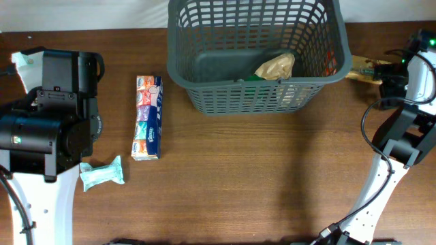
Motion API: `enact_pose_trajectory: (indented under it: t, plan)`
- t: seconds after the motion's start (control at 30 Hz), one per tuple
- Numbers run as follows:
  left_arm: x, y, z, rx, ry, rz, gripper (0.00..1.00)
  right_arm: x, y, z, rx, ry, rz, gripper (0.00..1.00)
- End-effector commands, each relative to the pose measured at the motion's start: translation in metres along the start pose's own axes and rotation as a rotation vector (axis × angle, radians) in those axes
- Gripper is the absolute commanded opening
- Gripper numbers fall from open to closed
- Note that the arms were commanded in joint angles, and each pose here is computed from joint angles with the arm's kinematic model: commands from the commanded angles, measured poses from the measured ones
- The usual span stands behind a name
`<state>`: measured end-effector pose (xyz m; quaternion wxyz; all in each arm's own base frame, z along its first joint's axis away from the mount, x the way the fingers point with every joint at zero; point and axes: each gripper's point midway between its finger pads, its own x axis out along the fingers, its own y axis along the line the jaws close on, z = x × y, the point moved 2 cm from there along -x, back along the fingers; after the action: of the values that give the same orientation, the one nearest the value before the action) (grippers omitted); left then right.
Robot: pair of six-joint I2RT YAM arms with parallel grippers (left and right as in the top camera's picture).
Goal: Pack container
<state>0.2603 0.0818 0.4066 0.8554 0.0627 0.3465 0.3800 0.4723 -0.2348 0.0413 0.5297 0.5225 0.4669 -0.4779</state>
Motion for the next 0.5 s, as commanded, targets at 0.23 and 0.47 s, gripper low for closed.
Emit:
enact_pose_trajectory:
  t: [0.23, 0.47]
  plan:
    - [0.001, 0.002, 0.000, 0.007, 0.000, 0.010, 1.00, -0.062, 0.048, 0.004, -0.131, -0.065, 0.230, 0.99]
    - [0.001, 0.002, 0.000, 0.007, 0.000, 0.010, 1.00, -0.074, 0.069, 0.010, -0.103, -0.097, 0.329, 0.99]
